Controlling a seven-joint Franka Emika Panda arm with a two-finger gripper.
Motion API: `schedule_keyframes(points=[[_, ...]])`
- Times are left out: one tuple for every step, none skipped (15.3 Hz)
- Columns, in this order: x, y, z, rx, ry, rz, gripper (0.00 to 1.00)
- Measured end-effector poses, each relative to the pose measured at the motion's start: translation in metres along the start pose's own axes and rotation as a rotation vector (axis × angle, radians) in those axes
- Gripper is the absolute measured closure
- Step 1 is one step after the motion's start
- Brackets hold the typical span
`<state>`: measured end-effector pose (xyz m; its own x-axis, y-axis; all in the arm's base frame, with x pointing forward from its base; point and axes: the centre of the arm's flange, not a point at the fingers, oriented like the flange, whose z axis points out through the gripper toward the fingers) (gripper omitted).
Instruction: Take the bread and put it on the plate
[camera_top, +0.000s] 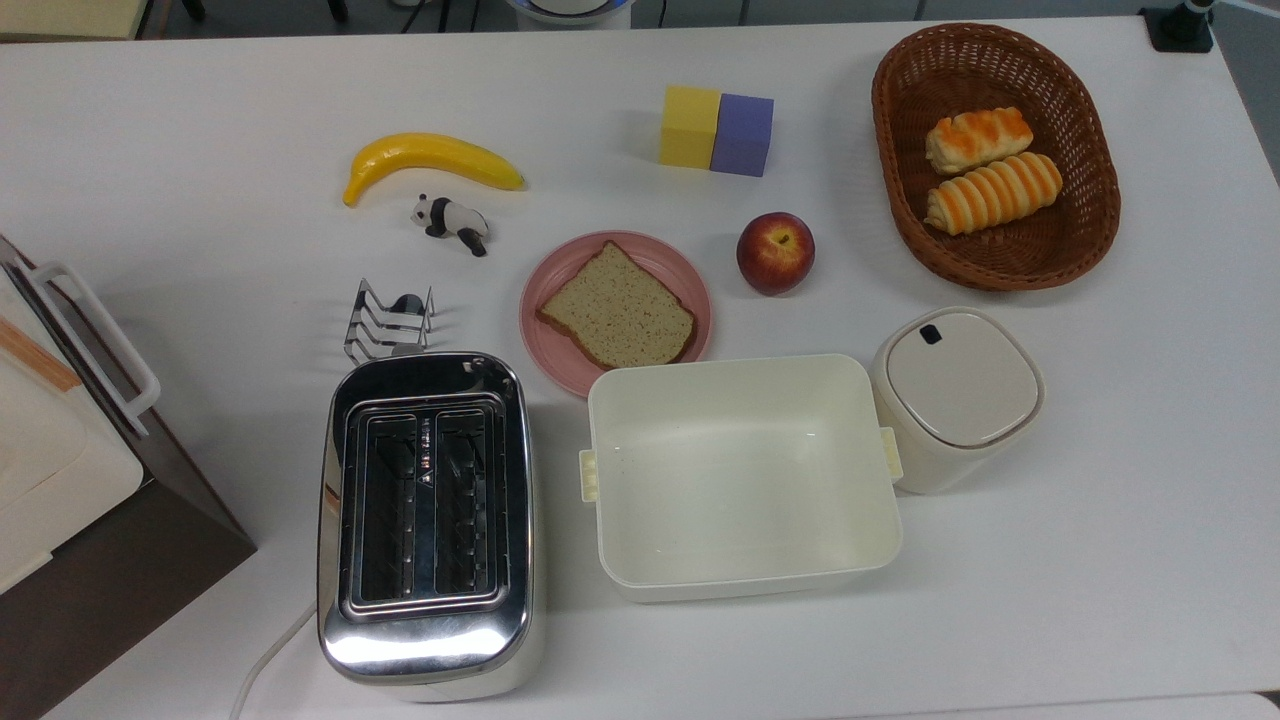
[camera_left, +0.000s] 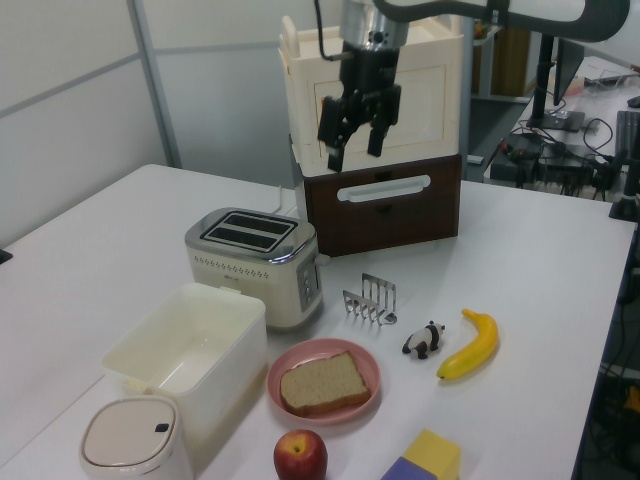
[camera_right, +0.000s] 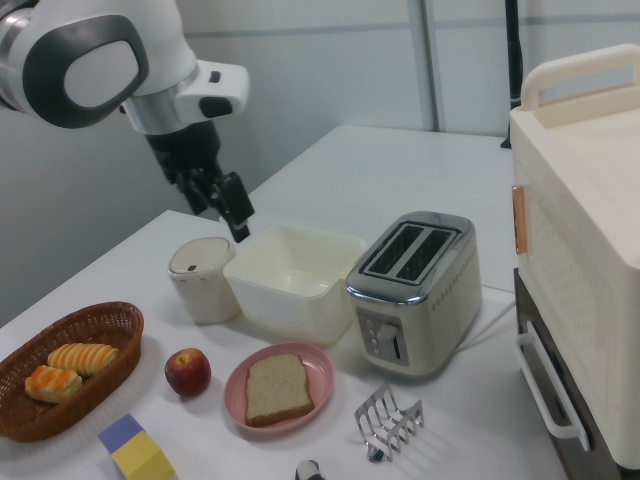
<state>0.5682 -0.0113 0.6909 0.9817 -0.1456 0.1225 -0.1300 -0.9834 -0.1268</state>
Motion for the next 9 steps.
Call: schedule_keyframes(points=[[-0.002,-0.011,0.004,0.003,-0.009,-0.017,0.00],[-0.004,-0.024,0.011,0.006,-0.024,-0.035,0.00],[-0.005,-0.030,0.015,0.007,-0.032,-0.040,0.00],[-0.006,-0.034,0.019,0.007,-0.040,-0.046,0.00],[-0.006,-0.034,0.020,0.006,-0.043,-0.047,0.00],[-0.006,-0.033,0.021,0.006,-0.044,-0.046,0.00],[-0.006,-0.033,0.022,0.006,-0.046,-0.046,0.00],[-0.006,-0.033,0.022,0.006,-0.047,-0.046,0.00],[-0.006,-0.033,0.023,0.006,-0.048,-0.045,0.00]])
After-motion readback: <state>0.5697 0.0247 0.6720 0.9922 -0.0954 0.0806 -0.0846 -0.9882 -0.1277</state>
